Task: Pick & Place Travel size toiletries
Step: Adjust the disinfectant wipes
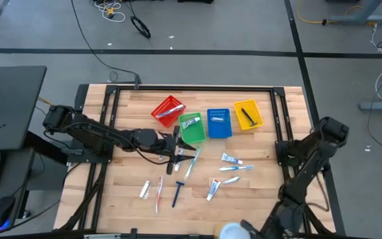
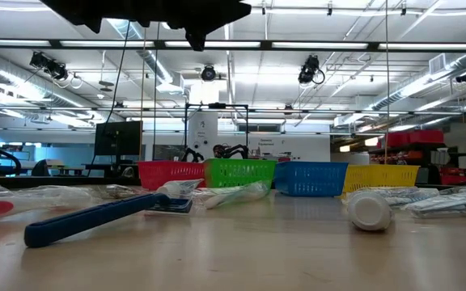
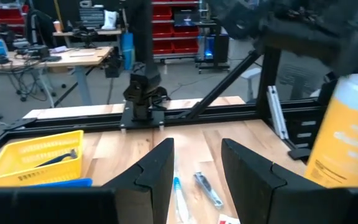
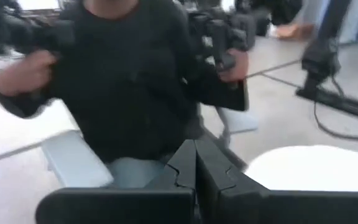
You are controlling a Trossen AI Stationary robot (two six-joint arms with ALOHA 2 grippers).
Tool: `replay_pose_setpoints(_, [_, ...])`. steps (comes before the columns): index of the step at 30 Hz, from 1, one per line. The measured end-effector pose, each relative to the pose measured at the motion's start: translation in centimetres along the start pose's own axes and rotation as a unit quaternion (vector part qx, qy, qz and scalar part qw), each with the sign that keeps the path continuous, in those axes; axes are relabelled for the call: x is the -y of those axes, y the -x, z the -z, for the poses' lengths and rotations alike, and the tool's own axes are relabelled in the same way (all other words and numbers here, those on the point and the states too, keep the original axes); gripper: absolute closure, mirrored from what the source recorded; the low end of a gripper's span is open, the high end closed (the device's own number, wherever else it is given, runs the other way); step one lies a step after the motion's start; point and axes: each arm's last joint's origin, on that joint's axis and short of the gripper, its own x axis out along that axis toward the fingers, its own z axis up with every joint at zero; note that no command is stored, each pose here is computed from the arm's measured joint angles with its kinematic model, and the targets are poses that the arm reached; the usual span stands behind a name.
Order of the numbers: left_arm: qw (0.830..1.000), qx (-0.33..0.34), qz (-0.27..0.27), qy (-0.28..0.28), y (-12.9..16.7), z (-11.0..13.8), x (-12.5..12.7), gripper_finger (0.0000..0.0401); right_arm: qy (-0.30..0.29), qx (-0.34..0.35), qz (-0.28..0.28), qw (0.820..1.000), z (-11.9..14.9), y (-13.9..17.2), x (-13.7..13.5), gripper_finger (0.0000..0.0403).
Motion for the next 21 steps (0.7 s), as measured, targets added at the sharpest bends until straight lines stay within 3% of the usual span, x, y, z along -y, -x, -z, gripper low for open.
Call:
replay_pose_setpoints(4, [1.0, -0.002, -0.003, 0.0, 0.0, 0.0, -0.2, 0.0259, -0.022, -0.002, 0.031, 0.999, 1.6, -1.3, 0.1, 0.0403])
replay_pose_setpoints(8, [1.0, -0.002, -0.003, 0.0, 0.0, 0.0, -0.2, 0.0259, 0.028, -0.011, 0.076, 0.997, 1.5, -1.0, -0.4, 0.0403])
replay_pose_setpoints(13, [1.0, 0.007, -0.003, -0.012, 0.0, -0.1, -0.2, 0.0259, 0.054, -0.085, 0.134, 0.986, 2.6, -0.5, 0.2, 0.0403])
replay_pose_setpoints(19, [1.0, 0.017, -0.014, -0.016, -0.2, -0.1, -0.3, 0.0259, 0.068, -0.111, 0.235, 0.963, 2.9, -0.2, 1.7, 0.0403])
replay_pose_setpoints(21, [1.0, 0.011, -0.027, -0.011, -0.2, 0.0, -0.3, 0.0259, 0.054, -0.115, 0.244, 0.961, 2.9, 0.0, 2.0, 0.0403])
